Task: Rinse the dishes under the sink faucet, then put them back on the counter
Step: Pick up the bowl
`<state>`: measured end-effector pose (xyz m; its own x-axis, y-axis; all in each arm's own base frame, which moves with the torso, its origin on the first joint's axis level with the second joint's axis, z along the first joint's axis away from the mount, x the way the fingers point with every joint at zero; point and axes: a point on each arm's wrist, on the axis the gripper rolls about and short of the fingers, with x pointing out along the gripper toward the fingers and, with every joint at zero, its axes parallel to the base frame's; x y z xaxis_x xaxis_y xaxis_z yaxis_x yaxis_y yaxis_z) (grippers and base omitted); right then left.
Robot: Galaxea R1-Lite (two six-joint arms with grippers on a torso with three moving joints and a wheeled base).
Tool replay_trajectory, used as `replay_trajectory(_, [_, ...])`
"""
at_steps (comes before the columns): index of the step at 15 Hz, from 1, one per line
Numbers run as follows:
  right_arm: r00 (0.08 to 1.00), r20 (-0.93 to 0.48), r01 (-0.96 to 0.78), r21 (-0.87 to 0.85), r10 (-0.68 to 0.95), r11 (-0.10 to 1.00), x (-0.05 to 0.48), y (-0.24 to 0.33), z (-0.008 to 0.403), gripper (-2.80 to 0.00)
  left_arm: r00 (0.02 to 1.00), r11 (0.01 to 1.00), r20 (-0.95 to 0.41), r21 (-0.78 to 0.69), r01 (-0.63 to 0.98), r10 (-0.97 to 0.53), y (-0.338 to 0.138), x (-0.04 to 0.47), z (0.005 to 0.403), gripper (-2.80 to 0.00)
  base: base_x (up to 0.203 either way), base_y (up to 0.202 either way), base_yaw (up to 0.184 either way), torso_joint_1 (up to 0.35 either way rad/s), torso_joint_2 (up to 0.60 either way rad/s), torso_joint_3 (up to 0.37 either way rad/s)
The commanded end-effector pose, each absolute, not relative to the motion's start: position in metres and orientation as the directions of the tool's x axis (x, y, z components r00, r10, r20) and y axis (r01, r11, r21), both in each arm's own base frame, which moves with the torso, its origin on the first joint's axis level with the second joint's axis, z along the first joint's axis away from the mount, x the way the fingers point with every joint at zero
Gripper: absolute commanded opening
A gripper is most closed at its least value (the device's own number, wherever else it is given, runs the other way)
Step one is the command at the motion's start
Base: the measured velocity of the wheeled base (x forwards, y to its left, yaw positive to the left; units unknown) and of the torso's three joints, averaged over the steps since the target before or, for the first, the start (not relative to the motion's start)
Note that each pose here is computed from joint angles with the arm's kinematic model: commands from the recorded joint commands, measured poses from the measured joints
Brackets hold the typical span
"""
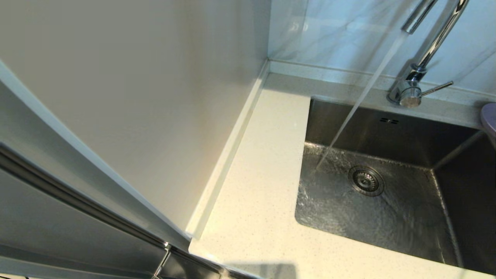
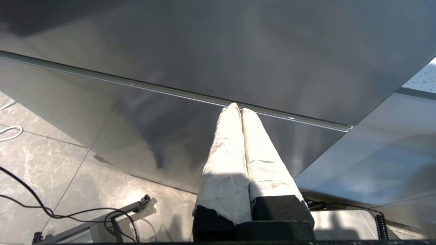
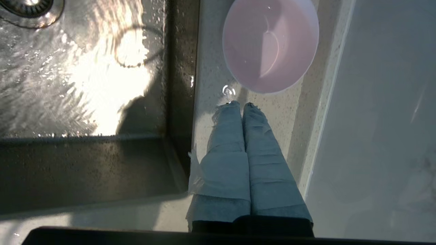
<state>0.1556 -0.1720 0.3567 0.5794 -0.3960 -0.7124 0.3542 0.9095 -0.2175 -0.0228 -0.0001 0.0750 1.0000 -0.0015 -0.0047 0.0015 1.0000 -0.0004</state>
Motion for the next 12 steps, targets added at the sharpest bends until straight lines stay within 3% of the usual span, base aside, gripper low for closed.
replay_trajectory(1, [0.556, -0.728, 0.339, -0.243, -0.402, 0.909, 0.1552, -0.1724, 0.3548, -2.80, 1.000, 1.000, -0.005, -0.001, 0.002, -0.002, -0.0001, -0.0228, 0.0750, -2.80, 0.000, 0.000, 0.000, 0.000, 0.00, 0.000])
replay_trajectory(10, [0.507, -0.774, 0.314, -0.244, -0.380, 0.917, 0.1580, -0.1769, 0.3462, -2.80, 1.000, 1.000, -0.005, 0.000, 0.002, -0.002, -0.0001, -0.0228, 0.0750, -2.80, 0.000, 0.000, 0.000, 0.000, 0.00, 0.000])
replay_trajectory(11, [0.505, -0.775, 0.313, -0.246, -0.380, 0.917, 0.1584, -0.1785, 0.3454, 0.00, 1.000, 1.000, -0.005, 0.000, 0.002, -0.002, -0.0001, -0.0228, 0.0750, -2.80, 0.000, 0.000, 0.000, 0.000, 0.00, 0.000])
replay_trajectory(12, [0.505, -0.775, 0.311, -0.247, -0.379, 0.918, 0.1586, -0.1792, 0.3451, 0.00, 1.000, 1.000, -0.005, 0.000, 0.002, -0.002, -0.0001, -0.0228, 0.0750, -2.80, 0.000, 0.000, 0.000, 0.000, 0.00, 0.000])
